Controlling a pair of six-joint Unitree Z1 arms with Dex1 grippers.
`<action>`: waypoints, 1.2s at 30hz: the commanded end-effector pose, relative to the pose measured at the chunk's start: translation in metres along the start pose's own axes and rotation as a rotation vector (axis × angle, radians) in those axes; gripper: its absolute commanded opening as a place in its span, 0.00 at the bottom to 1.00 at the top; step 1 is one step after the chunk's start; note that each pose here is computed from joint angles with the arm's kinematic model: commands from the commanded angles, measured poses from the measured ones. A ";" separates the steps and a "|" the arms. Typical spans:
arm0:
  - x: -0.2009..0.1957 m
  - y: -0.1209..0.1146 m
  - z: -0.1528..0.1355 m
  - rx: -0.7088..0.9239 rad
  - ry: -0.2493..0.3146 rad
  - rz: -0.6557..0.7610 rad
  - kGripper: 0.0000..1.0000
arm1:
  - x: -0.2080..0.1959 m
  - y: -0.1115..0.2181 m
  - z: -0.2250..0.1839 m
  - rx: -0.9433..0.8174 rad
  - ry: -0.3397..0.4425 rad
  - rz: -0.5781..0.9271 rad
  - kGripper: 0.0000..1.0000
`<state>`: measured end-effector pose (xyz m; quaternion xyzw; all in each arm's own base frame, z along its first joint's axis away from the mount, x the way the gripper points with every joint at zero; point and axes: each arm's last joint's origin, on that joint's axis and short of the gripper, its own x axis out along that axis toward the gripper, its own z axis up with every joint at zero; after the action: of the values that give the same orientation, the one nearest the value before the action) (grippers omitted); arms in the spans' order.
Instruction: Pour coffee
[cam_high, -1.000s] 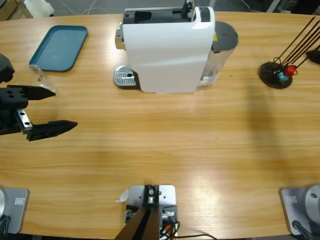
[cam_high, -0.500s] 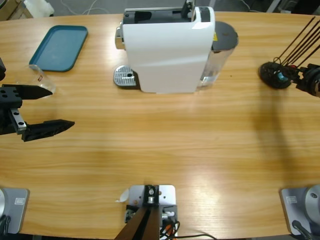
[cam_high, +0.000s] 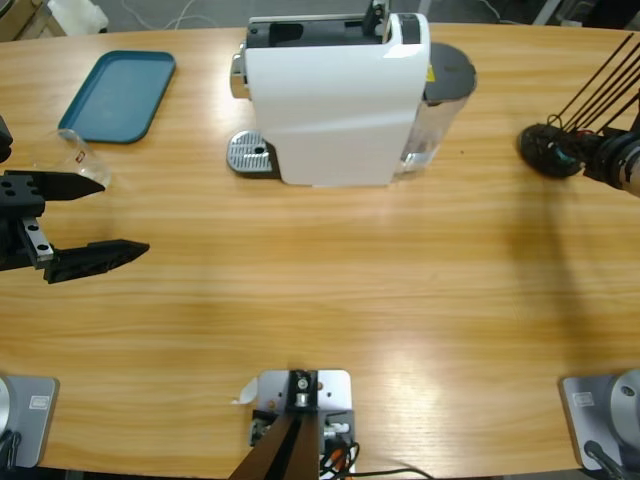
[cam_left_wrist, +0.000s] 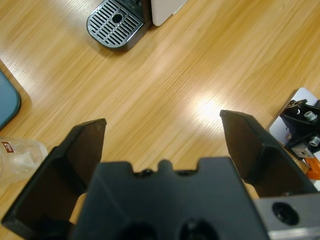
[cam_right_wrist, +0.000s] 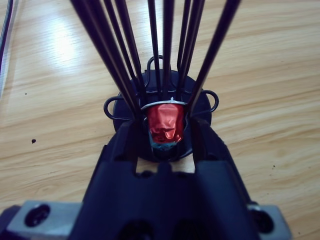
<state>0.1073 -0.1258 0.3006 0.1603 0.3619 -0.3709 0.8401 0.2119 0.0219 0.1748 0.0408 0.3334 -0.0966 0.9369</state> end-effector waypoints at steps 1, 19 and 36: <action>0.004 0.001 -0.012 -0.020 0.038 0.006 0.98 | -0.002 -0.005 -0.001 -0.012 0.003 -0.012 0.37; 0.005 0.001 -0.012 -0.022 0.038 0.004 0.98 | -0.010 -0.006 0.000 -0.033 0.015 -0.007 0.37; 0.005 0.001 -0.013 -0.022 0.043 0.006 0.98 | -0.002 -0.002 0.000 -0.051 0.035 0.025 0.23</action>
<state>0.1069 -0.1253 0.2990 0.1602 0.3646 -0.3699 0.8394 0.2077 0.0213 0.1844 0.0300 0.3341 -0.0786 0.9388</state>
